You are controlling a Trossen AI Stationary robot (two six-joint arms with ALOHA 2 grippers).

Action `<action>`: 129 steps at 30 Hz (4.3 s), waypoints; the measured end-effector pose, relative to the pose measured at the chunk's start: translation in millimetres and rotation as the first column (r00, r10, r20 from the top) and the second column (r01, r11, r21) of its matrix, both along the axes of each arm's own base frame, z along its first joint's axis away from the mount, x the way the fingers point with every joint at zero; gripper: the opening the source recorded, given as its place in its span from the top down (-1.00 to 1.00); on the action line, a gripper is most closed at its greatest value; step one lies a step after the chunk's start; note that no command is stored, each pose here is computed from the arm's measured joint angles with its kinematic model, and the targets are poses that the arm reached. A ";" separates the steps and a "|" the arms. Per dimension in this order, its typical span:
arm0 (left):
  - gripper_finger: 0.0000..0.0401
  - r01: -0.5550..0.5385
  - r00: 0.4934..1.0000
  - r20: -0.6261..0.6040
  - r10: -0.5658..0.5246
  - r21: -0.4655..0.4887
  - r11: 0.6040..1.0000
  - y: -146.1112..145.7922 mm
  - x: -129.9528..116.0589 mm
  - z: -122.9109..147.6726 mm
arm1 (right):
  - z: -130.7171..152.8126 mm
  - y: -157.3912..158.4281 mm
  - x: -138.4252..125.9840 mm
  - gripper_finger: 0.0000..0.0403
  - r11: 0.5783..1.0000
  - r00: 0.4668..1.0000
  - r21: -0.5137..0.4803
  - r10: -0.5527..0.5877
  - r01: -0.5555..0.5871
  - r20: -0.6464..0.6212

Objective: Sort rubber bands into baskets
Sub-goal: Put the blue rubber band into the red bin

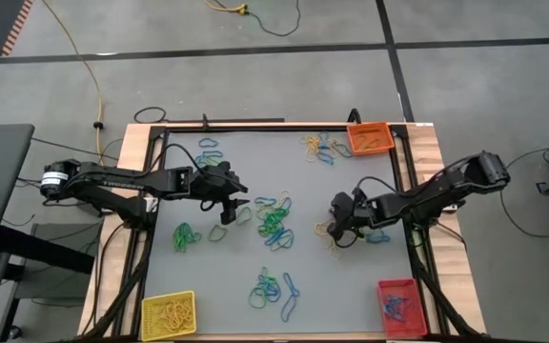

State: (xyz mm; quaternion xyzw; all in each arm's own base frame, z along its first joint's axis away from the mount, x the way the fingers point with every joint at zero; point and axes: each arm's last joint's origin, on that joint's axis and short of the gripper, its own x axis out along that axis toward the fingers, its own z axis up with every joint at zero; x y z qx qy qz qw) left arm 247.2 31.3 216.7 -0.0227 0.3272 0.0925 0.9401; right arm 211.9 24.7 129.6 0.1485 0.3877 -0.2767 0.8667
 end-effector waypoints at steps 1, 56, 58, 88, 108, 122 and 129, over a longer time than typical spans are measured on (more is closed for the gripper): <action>0.11 0.000 1.000 0.000 0.000 0.000 1.000 0.0 0.0 0.0 | 2.7 0.8 0.6 0.90 1.000 1.000 -0.002 0.009 -0.009 0.010; 0.11 0.000 1.000 0.000 0.000 0.000 1.000 0.0 0.0 0.0 | 20.2 -17.9 -29.9 0.18 0.998 0.993 -0.002 -0.069 0.069 -0.097; 0.11 0.000 1.000 0.000 0.000 0.000 1.000 0.0 0.0 0.0 | 14.3 -20.5 -26.9 0.18 0.998 0.990 0.005 -0.064 0.065 -0.129; 0.11 0.000 1.000 0.000 0.000 0.000 1.000 0.0 0.0 0.1 | 23.9 -28.3 -20.9 0.86 0.998 0.999 0.069 0.012 -0.009 -0.038; 0.11 0.000 1.000 0.000 0.000 0.000 1.000 0.0 -0.1 -0.1 | 81.4 -2.2 -53.1 0.91 0.983 0.939 0.064 0.145 -0.173 0.313; 0.11 0.000 1.000 0.000 0.000 0.000 1.000 0.0 0.0 0.1 | 76.8 86.9 -103.5 0.90 0.658 0.811 0.478 0.511 -0.582 0.284; 0.11 0.000 1.000 0.000 0.000 0.000 1.000 0.0 0.0 0.0 | 69.5 125.8 -136.1 0.90 0.629 0.825 0.541 0.491 -0.558 0.280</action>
